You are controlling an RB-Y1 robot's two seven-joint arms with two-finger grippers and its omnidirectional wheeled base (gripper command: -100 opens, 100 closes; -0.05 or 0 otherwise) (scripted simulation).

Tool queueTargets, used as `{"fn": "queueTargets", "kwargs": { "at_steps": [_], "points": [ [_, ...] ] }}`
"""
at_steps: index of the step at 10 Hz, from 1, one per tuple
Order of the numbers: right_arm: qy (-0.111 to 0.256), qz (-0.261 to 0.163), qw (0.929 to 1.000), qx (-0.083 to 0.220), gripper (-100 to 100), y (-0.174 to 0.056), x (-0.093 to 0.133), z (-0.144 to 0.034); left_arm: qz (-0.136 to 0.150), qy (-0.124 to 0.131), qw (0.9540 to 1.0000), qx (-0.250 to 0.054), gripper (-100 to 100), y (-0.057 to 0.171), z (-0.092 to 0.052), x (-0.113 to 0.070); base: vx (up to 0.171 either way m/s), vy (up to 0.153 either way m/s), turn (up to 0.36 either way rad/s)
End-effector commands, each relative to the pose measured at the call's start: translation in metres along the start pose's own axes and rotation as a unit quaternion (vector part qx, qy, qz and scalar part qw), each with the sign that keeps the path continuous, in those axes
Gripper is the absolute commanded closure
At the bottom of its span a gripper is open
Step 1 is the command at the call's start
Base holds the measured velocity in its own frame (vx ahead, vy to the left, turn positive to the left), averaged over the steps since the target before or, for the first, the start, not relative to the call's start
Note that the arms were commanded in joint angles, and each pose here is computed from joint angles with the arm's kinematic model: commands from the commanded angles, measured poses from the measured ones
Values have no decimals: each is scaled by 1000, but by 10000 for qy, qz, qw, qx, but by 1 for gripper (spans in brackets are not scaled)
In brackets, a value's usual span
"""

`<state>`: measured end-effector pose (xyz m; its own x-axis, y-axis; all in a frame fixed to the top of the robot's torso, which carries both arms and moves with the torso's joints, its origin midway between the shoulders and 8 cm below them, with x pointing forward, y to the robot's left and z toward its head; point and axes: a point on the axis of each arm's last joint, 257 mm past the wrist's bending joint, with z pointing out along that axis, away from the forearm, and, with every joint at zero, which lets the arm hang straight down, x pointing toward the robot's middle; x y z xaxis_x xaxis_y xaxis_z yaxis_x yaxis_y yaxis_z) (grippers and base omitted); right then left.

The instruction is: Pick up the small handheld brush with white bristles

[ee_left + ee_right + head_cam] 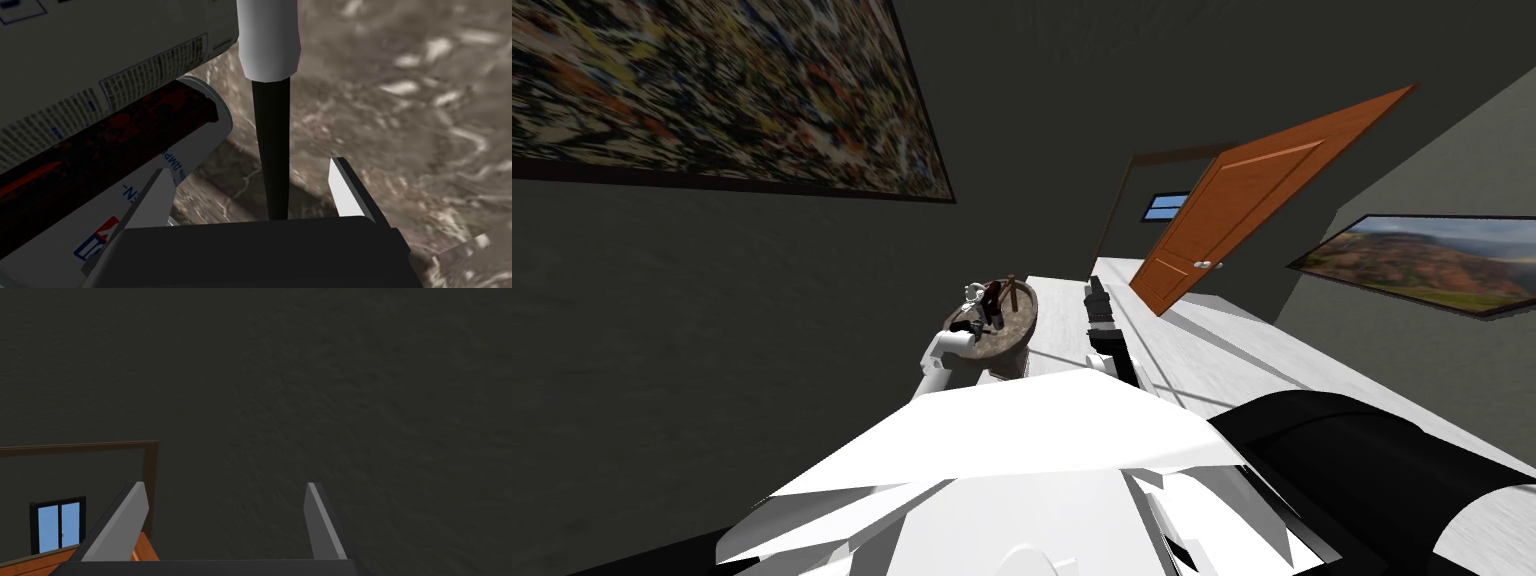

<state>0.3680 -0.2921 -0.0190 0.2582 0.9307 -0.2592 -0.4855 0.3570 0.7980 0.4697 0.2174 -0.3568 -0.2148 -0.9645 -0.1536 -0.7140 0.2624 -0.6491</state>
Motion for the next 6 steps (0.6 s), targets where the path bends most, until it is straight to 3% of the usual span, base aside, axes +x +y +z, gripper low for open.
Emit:
{"fn": "queueTargets", "kwargs": {
  "at_steps": [1, 2, 6],
  "points": [
    [0, 0, 10000, 0, 0, 0, 0, 0, 0, 0, 10000, 0, -100, 0, 0, 0, 10, -21, 10],
    [0, 0, 10000, 0, 0, 0, 0, 0, 13, 1, 10000, 6, 100, 0, 0, 0, 0, 0, 0],
    [0, 0, 10000, 0, 0, 0, 0, 0, 11, 1, 10000, -5, 100, 1, 0, 0, -1, 0, 4]
  ]
}}
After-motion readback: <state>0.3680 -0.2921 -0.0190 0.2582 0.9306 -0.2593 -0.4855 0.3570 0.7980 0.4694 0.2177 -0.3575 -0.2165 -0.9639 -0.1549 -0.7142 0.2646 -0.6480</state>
